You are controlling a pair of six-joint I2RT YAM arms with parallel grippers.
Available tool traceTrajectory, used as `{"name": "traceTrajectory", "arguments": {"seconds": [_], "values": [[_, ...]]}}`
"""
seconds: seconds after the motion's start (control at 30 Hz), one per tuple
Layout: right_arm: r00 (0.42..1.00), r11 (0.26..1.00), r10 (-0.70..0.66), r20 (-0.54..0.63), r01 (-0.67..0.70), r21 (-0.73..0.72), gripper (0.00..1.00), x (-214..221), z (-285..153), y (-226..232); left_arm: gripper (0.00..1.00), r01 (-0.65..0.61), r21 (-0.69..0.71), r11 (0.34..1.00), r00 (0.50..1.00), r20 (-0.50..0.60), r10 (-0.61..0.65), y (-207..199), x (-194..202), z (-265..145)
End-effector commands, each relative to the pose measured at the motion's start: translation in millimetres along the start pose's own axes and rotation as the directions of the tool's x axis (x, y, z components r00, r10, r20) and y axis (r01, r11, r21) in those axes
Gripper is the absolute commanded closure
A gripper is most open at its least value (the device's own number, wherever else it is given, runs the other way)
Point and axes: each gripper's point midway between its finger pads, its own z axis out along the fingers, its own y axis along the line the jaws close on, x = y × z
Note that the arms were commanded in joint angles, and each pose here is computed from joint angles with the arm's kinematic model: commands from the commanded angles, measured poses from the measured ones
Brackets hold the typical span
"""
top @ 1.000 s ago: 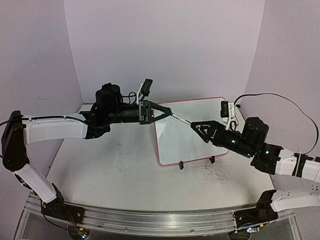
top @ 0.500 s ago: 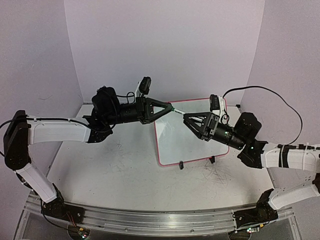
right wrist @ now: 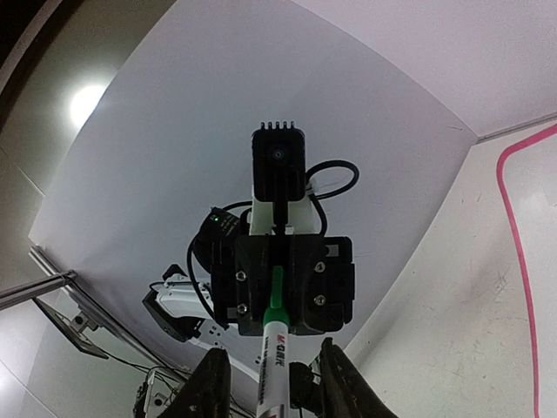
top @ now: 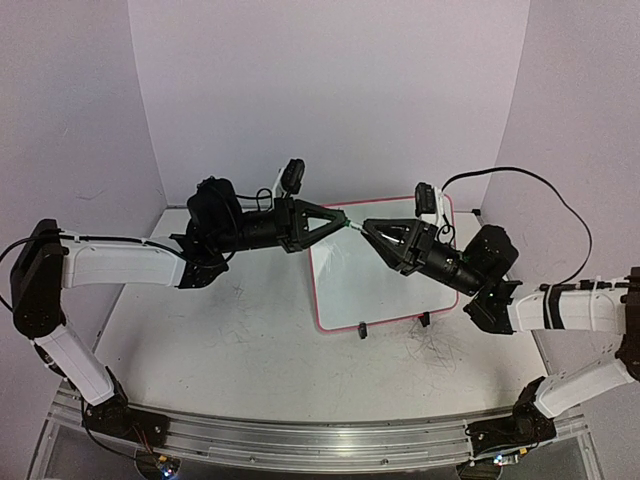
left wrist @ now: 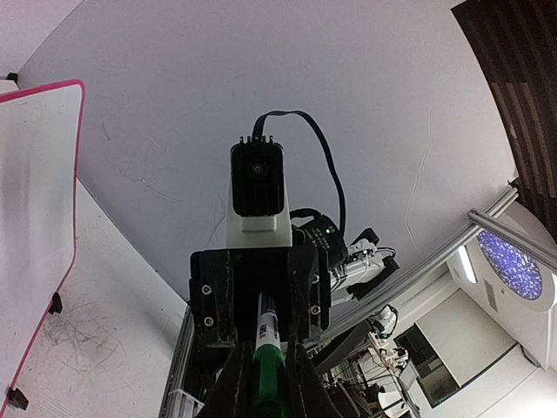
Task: Write a sentence on the whiteboard
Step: Open the pen cap from the whiteboard marker.
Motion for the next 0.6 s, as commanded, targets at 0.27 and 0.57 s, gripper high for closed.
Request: {"name": "traceTrajectory", "arguments": {"seconds": [0.27,0.57], "values": [[0.998,0.993,-0.051,0.026,0.054,-0.109,0.81,-13.1,4.6,31.2,1.0,-0.015,0.044,0.999,1.0,0.005,0.015,-5.4,1.6,0.6],[0.998,0.993,-0.061,0.02,0.062,-0.104,0.85,-10.7,3.3,29.2,1.0,-0.017,0.035,0.999,1.0,0.012,0.016,-3.6,1.7,-0.8]]}}
